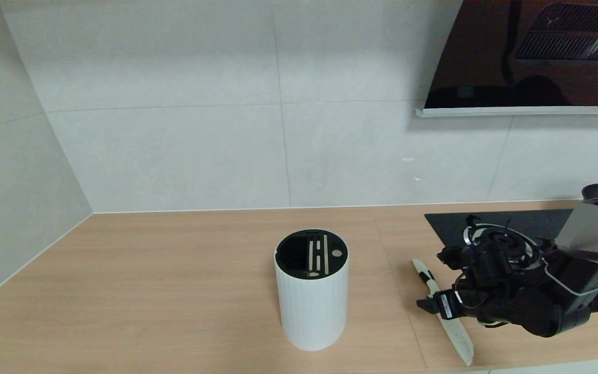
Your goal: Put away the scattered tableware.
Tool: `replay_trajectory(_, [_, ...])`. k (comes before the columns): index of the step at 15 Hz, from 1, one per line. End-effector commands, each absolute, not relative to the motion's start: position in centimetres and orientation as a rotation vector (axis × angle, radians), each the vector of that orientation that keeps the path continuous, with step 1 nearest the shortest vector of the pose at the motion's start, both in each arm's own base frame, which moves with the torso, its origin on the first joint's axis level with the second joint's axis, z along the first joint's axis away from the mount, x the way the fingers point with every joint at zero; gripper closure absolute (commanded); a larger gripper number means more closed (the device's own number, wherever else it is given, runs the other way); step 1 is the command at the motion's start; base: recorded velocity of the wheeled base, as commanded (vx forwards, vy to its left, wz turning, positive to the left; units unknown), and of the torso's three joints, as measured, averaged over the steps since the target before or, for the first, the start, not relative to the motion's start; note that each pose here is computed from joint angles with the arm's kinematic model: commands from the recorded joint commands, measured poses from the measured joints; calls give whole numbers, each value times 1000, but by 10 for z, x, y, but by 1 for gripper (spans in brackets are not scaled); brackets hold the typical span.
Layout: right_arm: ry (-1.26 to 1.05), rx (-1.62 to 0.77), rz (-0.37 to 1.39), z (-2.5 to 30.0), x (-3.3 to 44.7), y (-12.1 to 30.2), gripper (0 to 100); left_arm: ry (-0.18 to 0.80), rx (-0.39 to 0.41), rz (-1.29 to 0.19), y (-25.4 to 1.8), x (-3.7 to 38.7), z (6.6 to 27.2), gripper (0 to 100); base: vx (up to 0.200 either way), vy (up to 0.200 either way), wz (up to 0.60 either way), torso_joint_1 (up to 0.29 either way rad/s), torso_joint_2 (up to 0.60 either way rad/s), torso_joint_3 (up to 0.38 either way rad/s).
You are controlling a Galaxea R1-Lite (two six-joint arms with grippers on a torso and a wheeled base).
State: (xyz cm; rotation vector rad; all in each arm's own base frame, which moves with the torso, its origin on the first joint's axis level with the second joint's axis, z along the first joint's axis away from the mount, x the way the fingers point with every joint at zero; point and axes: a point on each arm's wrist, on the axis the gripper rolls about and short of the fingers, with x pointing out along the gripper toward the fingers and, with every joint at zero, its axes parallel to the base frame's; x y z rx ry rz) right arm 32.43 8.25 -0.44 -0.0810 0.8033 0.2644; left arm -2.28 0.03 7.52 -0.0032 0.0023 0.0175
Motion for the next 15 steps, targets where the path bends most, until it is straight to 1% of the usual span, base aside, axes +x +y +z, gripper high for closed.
replay_trajectory(1, [850,-87,266,-23,327,84,0,3,-3,18,0,-23,75,0,0,0,0,0,0,0])
replay_trajectory(5, [850,-60,246,-31,337,84,0,3,-3,18,0,-23,75,0,0,0,0,0,0,0])
replay_trajectory(9, [834,-58,159,-32,344,82,0,3,-5,20,0,-23,75,0,0,0,0,0,0,0])
replay_trajectory(15, [838,-58,135,-37,348,79,0,3,-3,18,0,-23,75,0,0,0,0,0,0,0])
